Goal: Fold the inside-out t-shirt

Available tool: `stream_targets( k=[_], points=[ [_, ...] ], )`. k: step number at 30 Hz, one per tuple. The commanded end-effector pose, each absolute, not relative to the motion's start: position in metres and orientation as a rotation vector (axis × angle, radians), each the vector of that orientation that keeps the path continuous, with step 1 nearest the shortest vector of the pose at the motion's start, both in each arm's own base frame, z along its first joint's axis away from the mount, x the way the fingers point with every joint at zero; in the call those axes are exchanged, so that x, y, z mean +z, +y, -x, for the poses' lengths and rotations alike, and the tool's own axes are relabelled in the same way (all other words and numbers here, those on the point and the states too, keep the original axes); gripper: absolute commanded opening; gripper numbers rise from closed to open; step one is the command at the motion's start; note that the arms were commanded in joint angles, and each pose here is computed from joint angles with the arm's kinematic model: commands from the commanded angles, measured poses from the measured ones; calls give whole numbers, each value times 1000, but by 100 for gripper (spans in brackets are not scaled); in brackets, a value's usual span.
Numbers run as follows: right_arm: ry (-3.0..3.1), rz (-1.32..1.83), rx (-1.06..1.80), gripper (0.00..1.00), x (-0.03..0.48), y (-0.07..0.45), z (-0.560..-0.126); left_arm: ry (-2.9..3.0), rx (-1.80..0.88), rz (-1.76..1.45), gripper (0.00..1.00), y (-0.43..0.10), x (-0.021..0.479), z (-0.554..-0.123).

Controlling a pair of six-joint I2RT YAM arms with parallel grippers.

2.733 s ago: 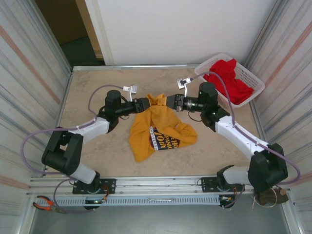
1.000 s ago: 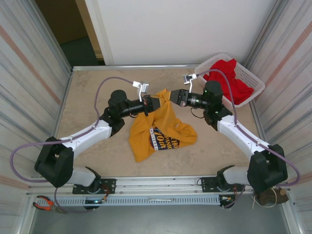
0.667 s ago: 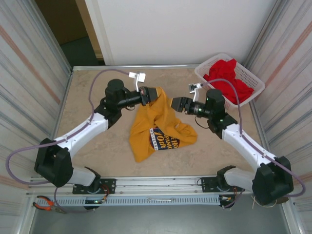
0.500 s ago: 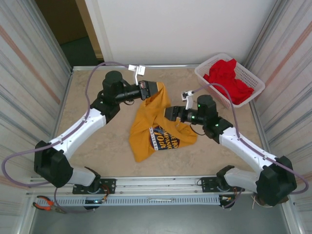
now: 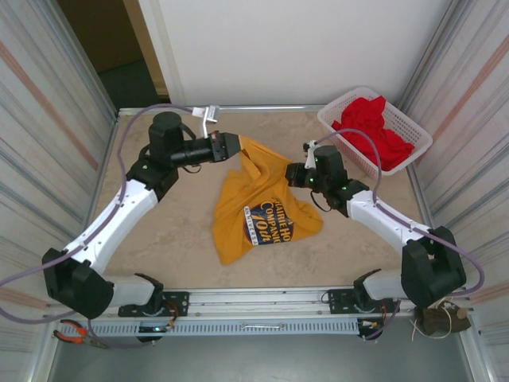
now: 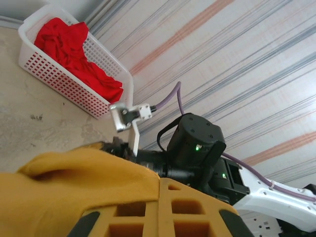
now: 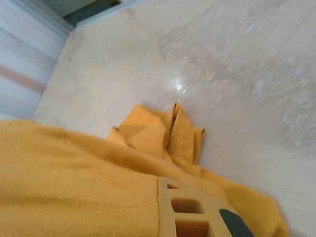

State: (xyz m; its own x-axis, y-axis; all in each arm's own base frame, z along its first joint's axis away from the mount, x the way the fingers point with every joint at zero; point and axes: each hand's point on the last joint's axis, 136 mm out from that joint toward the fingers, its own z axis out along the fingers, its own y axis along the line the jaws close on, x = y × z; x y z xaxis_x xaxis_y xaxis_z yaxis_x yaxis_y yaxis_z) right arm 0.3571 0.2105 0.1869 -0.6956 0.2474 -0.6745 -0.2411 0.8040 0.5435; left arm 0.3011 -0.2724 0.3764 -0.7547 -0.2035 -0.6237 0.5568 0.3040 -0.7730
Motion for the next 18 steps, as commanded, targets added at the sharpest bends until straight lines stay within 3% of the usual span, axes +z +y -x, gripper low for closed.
stream_targets(
  k=[1, 7, 9, 10, 11, 13, 16, 18],
  points=[
    [2247, -153, 650, 0, 176, 177, -366, 1776, -1615, -387, 0, -263, 425, -274],
    [2251, -20, 772, 2, 191, 208, -360, 1665, -1833, -340, 0, -270, 441, -277],
    [2268, 44, 762, 40, 202, 220, -352, 1649, -1895, -302, 0, -274, 441, -282],
    [2269, 69, 722, 53, 209, 221, -346, 1644, -1906, -288, 0, -275, 439, -284],
    [2255, 78, 686, 56, 217, 220, -341, 1647, -1906, -281, 0, -275, 438, -286],
    [2220, 73, 676, 56, 234, 216, -327, 1655, -1878, -281, 0, -276, 436, -287],
    [2143, 66, 733, 44, 260, 215, -304, 1668, -1834, -287, 0, -276, 434, -287],
    [2087, 90, 770, 42, 278, 222, -290, 1675, -1815, -292, 0, -276, 434, -287]
  ],
)
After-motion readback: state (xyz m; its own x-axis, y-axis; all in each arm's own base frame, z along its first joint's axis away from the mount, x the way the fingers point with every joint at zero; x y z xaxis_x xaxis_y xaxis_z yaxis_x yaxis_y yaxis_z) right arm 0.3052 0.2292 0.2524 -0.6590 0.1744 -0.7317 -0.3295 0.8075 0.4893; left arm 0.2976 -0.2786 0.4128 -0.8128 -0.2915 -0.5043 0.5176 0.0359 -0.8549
